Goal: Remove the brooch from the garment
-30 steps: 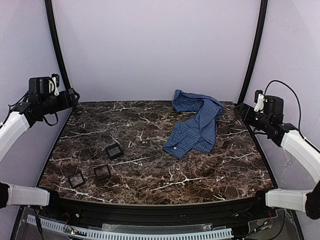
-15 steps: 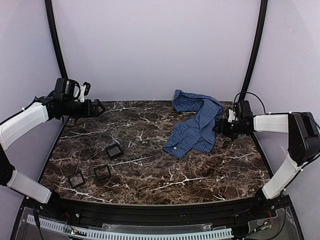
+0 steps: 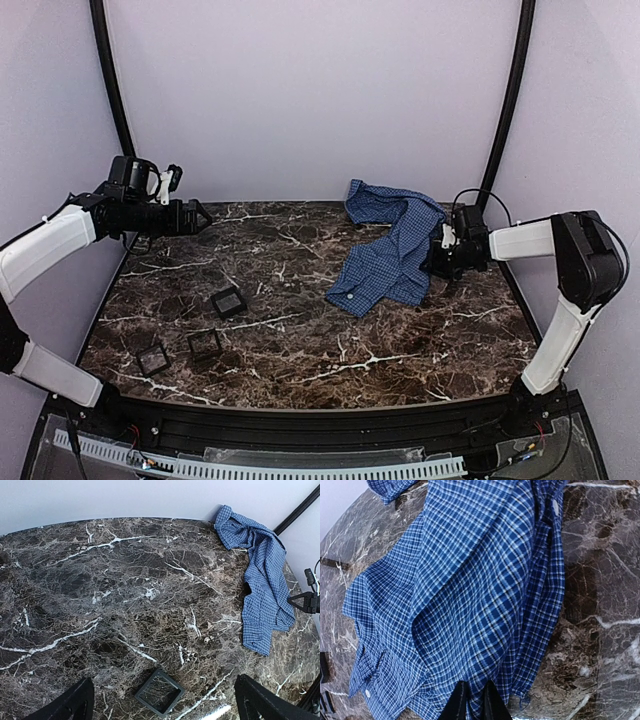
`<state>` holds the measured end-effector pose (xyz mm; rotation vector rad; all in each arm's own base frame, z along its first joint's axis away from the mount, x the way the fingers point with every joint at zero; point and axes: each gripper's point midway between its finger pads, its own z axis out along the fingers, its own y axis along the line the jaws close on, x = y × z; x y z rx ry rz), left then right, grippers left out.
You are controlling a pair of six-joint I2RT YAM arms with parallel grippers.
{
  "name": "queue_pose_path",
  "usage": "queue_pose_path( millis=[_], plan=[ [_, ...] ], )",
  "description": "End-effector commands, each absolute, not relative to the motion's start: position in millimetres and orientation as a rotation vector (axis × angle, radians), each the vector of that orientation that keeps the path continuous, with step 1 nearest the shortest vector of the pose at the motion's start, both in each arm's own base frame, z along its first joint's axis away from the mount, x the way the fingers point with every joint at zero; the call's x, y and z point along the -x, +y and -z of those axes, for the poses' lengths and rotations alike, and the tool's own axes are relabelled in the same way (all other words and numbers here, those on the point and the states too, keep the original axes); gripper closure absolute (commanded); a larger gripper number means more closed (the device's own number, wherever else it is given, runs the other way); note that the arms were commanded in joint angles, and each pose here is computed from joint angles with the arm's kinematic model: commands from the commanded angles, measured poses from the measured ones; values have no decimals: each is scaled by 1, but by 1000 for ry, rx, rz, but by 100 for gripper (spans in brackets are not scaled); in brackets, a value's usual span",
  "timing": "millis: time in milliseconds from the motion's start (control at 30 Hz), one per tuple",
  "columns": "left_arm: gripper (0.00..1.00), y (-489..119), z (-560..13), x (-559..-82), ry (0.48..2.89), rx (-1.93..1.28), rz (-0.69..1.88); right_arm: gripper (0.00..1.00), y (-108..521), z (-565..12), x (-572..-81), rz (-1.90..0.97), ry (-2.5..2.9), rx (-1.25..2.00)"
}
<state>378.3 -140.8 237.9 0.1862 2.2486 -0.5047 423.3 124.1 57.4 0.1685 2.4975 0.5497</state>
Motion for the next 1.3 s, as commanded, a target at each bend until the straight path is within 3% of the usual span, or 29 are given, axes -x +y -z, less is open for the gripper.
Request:
queue_pose_path(
  millis=[0, 333, 767, 900, 1033, 1133, 1267],
  plan=[
    [0, -143, -245, -370, 2236, -215, 514, 100, 132, -68, -431, -561, 2458, -132],
    [0, -143, -243, -370, 2244, -211, 514, 100, 180, -97, -381, -664, 2455, 41],
    [0, -220, -221, -333, 2320, -306, 681, 99, 318, -166, -191, -1080, 2308, 649],
    [0, -252, -216, -318, 2312, -291, 823, 51, 338, -195, -170, -1126, 2225, 738],
    [0, -288, -201, -302, 2332, -314, 899, 17, 317, -222, -203, -935, 2186, 548],
    [0, -312, -189, -292, 2362, -323, 949, 7, 287, -227, -231, -737, 2189, 386],
    [0, -347, -174, -277, 2381, -344, 1025, 5, 241, -211, -267, -446, 2234, 189]
  ],
)
